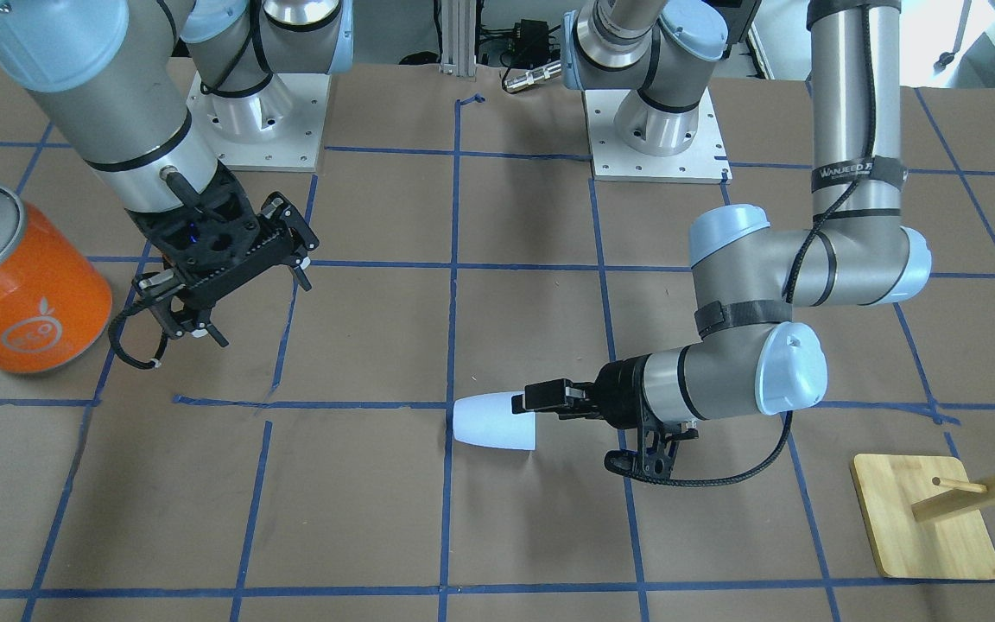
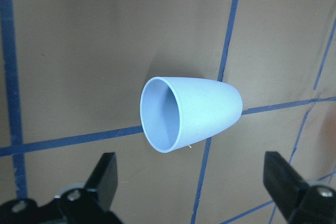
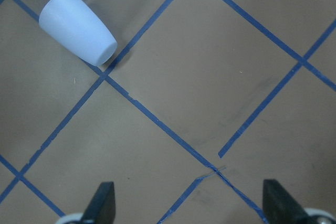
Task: Flip cup
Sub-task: 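Grasp the lying white cup with the left gripper and lift it, then rotate the cup upright with the left gripper and lower it onto the table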
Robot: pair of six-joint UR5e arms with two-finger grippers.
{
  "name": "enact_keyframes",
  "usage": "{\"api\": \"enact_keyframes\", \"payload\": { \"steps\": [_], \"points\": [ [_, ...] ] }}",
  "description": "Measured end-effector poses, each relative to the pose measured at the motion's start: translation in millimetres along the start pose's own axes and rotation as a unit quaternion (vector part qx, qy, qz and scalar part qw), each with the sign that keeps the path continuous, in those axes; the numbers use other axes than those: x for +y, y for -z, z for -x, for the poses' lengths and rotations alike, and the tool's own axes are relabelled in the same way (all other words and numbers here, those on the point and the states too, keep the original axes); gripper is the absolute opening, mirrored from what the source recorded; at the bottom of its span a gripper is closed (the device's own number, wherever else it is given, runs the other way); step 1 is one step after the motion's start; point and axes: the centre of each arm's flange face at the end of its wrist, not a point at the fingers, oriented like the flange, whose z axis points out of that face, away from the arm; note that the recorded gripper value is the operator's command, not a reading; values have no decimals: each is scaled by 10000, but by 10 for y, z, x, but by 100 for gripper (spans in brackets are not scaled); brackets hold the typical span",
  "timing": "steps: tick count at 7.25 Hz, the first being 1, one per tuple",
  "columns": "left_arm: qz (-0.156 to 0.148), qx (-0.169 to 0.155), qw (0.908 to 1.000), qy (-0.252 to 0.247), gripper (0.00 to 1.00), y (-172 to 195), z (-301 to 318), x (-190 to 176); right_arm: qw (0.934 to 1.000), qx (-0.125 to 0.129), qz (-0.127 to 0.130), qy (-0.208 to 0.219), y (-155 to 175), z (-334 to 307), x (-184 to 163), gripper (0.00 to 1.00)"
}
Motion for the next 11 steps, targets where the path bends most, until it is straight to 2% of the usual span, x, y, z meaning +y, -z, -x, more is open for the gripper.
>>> {"api": "enact_keyframes", "payload": {
  "steps": [1,2,3,5,6,7,8,9,10,11],
  "points": [
    [5,77,9999,-118,38,-137,94,8,9989,77,-66,-468,201,-71,117,100],
    [3,138,9997,-178,3,-229,146,12,9957,103,-68,-922,383,-185,271,100],
    [1,262,9994,-204,0,-289,143,11,9928,142,-34,-1186,519,-271,386,100],
    [-29,545,9985,-42,0,-296,40,4,9880,310,352,-1473,618,-356,545,100],
    [-182,651,9974,245,0,-179,-82,-21,9808,368,419,-1871,671,-350,562,100],
    [-508,684,9953,459,0,52,-271,-94,9702,397,421,-2352,699,-330,552,100],
    [-927,522,9933,460,0,363,-479,-189,9617,415,406,-2681,719,-302,542,100],
    [-1410,-43,9899,135,0,693,-628,-285,9553,431,371,-2901,746,-268,524,100],
    [-1730,-662,9822,-301,0,943,-654,-355,9501,426,320,-3074,774,-196,473,100],
    [-1882,-1150,9732,-649,0,1168,-514,-431,9477,407,277,-3153,796,-111,408,100]
  ]
}}
